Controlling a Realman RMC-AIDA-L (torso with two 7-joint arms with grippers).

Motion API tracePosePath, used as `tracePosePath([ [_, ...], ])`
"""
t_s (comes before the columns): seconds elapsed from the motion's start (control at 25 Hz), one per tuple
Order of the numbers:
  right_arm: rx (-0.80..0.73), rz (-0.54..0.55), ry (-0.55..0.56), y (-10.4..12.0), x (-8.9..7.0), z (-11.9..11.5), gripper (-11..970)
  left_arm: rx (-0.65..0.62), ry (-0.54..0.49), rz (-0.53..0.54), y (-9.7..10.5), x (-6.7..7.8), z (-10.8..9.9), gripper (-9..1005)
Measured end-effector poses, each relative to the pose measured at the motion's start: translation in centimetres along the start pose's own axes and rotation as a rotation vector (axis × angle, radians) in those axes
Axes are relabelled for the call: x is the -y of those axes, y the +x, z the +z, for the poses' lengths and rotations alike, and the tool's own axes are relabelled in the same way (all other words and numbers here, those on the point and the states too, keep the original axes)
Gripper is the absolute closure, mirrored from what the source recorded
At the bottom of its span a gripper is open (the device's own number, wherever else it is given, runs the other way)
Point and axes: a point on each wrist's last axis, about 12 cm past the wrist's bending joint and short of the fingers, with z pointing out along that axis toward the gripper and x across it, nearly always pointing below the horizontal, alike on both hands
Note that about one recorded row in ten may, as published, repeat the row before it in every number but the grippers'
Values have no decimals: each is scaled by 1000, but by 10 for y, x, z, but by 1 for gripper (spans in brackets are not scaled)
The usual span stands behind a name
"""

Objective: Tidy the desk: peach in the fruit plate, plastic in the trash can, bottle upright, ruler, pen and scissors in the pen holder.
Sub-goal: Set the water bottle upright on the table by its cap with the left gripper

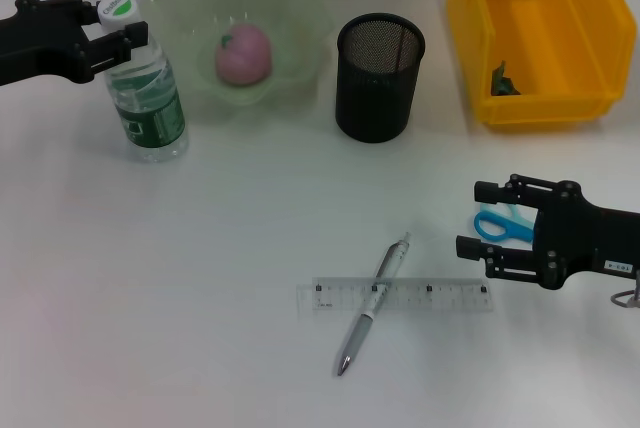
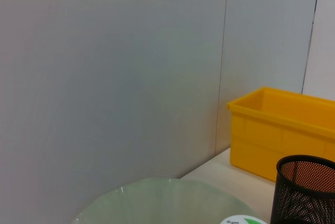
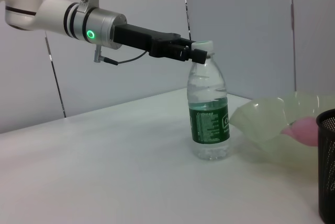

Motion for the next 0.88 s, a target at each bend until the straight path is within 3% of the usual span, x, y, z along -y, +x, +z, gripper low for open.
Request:
tracePosePath([
  [0.88,2,5,-4,-1,0,1,220,4,-2,-1,0,1,1,381],
])
